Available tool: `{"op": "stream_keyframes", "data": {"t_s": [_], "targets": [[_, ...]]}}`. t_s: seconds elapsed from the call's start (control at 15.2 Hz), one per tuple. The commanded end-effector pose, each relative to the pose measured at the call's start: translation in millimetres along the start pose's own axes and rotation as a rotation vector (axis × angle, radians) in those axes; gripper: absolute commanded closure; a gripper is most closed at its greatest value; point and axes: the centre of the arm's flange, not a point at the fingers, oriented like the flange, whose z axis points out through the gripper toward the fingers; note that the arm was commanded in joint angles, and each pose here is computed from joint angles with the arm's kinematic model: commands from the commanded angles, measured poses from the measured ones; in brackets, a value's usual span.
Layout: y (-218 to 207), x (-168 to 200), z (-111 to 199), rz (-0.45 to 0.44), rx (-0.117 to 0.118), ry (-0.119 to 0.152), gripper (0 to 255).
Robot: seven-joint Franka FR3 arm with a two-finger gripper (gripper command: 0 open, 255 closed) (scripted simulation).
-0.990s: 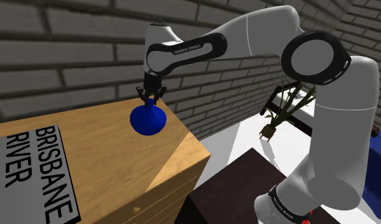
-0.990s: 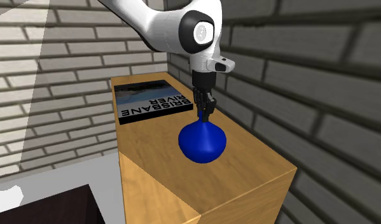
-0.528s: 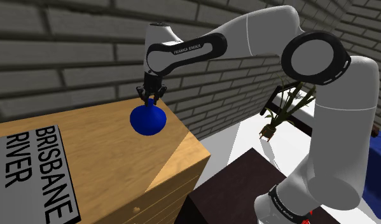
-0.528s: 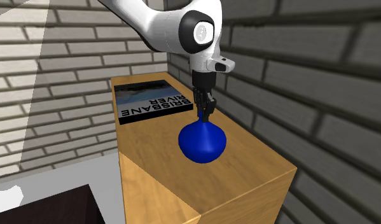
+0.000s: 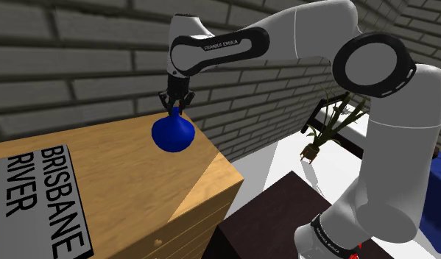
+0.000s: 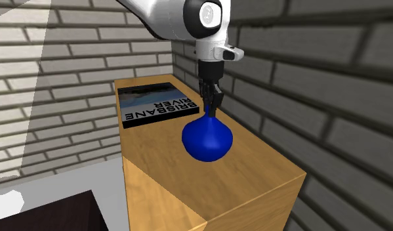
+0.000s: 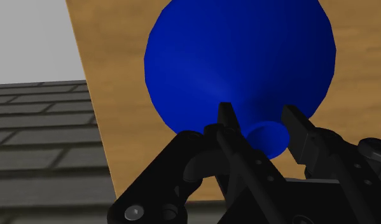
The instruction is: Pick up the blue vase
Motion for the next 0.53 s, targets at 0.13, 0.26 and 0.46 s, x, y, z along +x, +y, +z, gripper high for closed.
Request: {"op": "stream_keyframes", "data": {"t_s": [0.13,0.26,0.46], "targets": [[-0.6,0.7,-22.1,0.000,0.000,0.001,255],[-0.6,0.8,-32.7,0.000,0.000,0.001,255],[-0.6,0.8,-44.0,0.000,0.000,0.001,255]]}}
